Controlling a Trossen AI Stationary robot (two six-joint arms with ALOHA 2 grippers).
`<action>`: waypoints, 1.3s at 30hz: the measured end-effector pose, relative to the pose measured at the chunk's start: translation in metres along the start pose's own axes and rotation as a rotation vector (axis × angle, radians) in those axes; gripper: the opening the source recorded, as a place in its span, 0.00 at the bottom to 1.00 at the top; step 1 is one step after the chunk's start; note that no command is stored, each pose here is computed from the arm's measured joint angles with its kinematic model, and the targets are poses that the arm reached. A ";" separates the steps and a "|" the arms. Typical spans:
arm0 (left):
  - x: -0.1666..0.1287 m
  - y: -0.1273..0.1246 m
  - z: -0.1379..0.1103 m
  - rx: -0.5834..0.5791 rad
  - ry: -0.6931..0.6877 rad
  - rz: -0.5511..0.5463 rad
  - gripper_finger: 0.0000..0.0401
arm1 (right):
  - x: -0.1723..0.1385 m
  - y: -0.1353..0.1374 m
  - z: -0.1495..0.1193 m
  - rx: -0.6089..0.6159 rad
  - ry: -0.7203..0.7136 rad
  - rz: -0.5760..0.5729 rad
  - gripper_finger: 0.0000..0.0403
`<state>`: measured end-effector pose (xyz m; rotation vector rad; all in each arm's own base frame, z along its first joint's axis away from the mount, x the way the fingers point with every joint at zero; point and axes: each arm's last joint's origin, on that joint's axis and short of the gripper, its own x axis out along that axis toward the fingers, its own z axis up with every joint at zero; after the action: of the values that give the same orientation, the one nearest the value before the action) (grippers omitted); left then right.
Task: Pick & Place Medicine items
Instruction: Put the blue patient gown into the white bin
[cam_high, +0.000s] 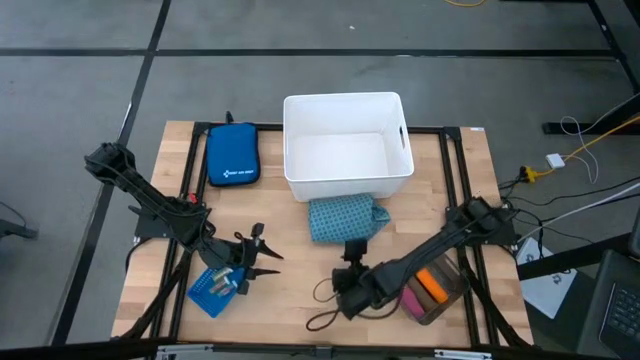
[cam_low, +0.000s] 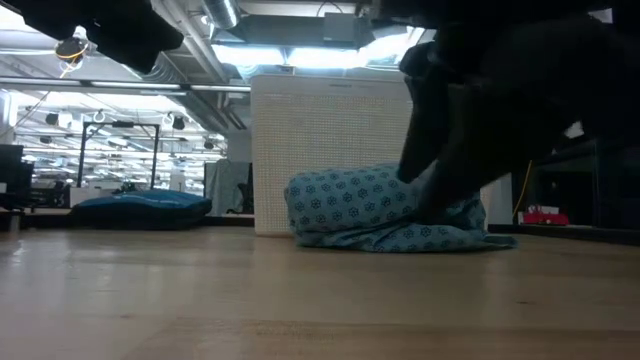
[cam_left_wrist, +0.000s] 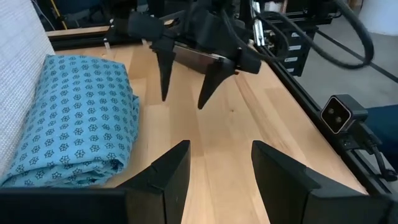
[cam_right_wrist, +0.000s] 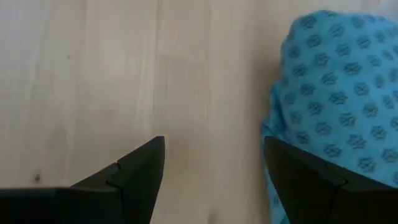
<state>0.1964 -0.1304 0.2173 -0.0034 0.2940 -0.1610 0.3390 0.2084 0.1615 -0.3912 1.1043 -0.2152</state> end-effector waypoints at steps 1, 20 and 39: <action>0.000 0.000 0.000 -0.002 0.002 0.001 0.42 | 0.000 0.002 0.001 -0.005 0.019 -0.014 0.68; -0.001 -0.002 -0.001 0.006 0.003 -0.007 0.42 | -0.008 0.011 0.029 0.083 -0.030 -0.008 0.68; -0.001 -0.002 -0.001 0.005 0.003 -0.008 0.42 | 0.004 -0.028 0.018 0.276 0.248 -0.094 0.97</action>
<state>0.1953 -0.1318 0.2169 0.0008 0.2970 -0.1694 0.3578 0.1856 0.1769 -0.1715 1.2803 -0.5038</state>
